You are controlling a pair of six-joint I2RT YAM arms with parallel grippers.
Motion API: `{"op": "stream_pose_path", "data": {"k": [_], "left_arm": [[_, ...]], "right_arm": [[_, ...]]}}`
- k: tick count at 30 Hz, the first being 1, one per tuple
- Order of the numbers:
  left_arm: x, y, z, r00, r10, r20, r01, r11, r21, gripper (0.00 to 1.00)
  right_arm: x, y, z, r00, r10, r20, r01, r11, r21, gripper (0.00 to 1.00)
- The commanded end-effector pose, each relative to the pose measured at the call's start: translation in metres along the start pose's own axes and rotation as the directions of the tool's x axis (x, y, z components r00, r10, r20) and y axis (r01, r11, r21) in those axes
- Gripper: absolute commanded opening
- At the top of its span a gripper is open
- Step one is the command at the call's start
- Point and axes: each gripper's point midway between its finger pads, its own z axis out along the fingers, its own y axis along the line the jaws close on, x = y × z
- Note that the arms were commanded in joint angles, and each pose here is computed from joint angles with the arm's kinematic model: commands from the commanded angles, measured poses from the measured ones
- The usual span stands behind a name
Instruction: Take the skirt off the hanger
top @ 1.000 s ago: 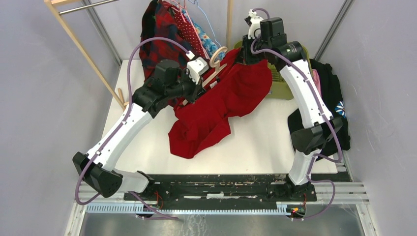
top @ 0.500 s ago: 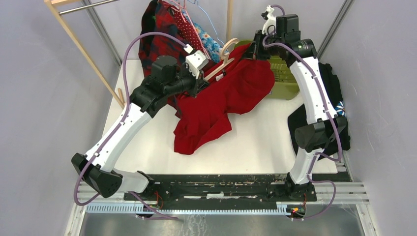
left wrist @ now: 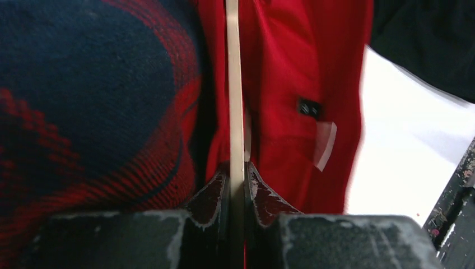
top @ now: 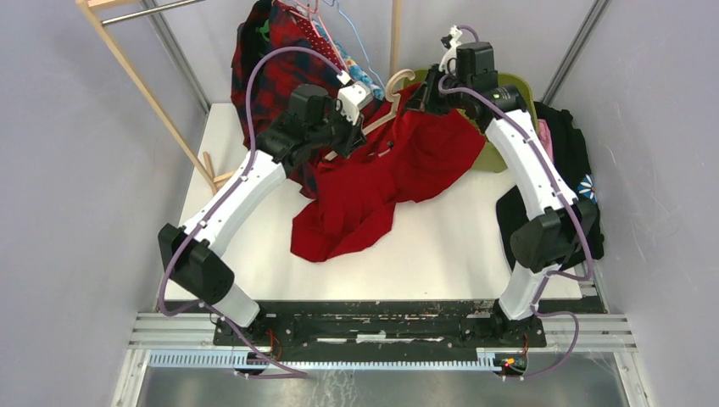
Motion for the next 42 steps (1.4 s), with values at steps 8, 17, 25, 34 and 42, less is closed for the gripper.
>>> {"op": "stream_pose_path", "data": {"k": [8, 17, 25, 34, 42], "left_arm": [[-0.029, 0.014, 0.05, 0.997, -0.055, 0.059, 0.055, 0.998, 0.005, 0.03], [-0.139, 0.0, 0.058, 0.938, -0.119, 0.325, 0.107, 0.993, 0.052, 0.03], [-0.166, -0.024, 0.071, 0.887, -0.238, 0.397, 0.187, 0.969, 0.162, 0.03], [-0.141, -0.066, 0.012, 0.961, -0.073, 0.265, 0.01, 0.973, 0.232, 0.03], [-0.04, -0.045, -0.077, 0.996, 0.082, 0.027, -0.082, 0.996, -0.017, 0.03]], "right_arm": [[-0.014, 0.154, -0.099, 0.969, -0.179, 0.17, 0.232, 0.894, -0.384, 0.01], [-0.003, 0.16, -0.09, 0.976, -0.169, 0.135, 0.21, 0.886, -0.414, 0.01], [0.009, 0.167, -0.085, 0.977, -0.182, 0.11, 0.212, 0.879, -0.428, 0.01], [0.011, 0.149, -0.079, 0.961, -0.25, 0.116, 0.275, 0.897, -0.346, 0.01], [-0.006, 0.11, -0.072, 0.912, -0.384, 0.146, 0.401, 0.908, -0.122, 0.01]]}}
